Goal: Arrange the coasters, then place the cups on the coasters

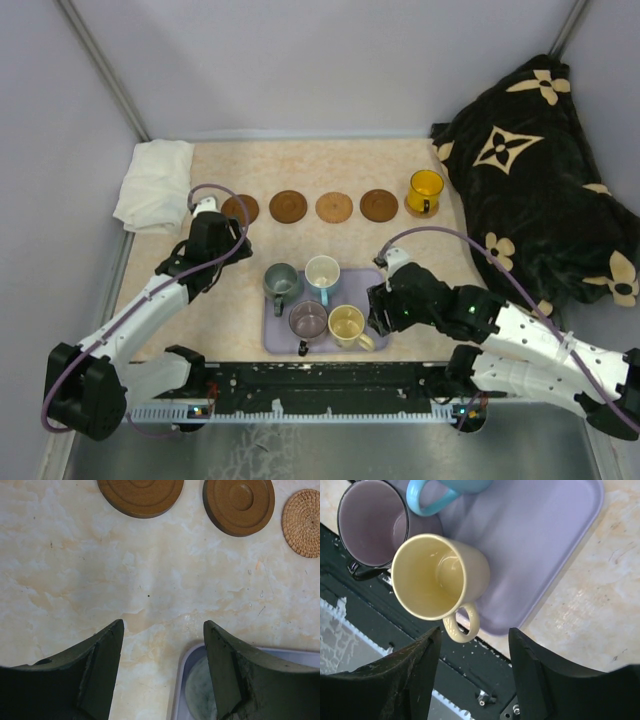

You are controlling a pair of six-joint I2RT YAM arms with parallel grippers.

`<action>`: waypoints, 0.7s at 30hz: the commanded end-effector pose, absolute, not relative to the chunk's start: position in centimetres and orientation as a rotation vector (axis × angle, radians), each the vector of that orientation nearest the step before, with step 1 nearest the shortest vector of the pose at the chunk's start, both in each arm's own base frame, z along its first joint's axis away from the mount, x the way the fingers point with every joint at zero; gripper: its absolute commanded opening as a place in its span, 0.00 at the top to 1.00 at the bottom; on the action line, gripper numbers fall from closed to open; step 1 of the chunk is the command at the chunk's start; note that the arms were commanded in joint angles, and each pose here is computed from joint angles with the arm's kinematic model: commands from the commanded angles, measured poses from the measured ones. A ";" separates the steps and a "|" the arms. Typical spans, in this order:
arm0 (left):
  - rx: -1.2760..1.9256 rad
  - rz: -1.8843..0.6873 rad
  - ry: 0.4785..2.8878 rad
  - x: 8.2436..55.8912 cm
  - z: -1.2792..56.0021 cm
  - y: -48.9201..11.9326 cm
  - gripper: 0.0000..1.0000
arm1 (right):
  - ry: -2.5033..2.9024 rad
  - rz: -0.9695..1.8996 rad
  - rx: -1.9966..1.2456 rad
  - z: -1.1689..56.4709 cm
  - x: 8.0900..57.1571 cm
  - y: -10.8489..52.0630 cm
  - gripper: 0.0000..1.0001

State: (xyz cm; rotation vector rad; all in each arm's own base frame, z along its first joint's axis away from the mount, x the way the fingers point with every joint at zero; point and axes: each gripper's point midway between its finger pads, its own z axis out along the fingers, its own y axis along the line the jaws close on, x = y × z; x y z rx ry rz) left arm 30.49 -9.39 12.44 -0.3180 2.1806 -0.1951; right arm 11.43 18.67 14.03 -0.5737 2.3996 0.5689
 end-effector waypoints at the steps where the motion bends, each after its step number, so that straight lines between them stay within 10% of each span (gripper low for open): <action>1: -0.326 -0.203 2.148 30.6 13.7 -9.4 0.29 | 2.417 0.602 -0.581 14.1 10.5 19.7 0.43; 21: -0.307 -0.225 2.137 30.7 14.0 -9.8 0.28 | 2.544 0.465 -0.727 9.9 8.4 21.7 0.43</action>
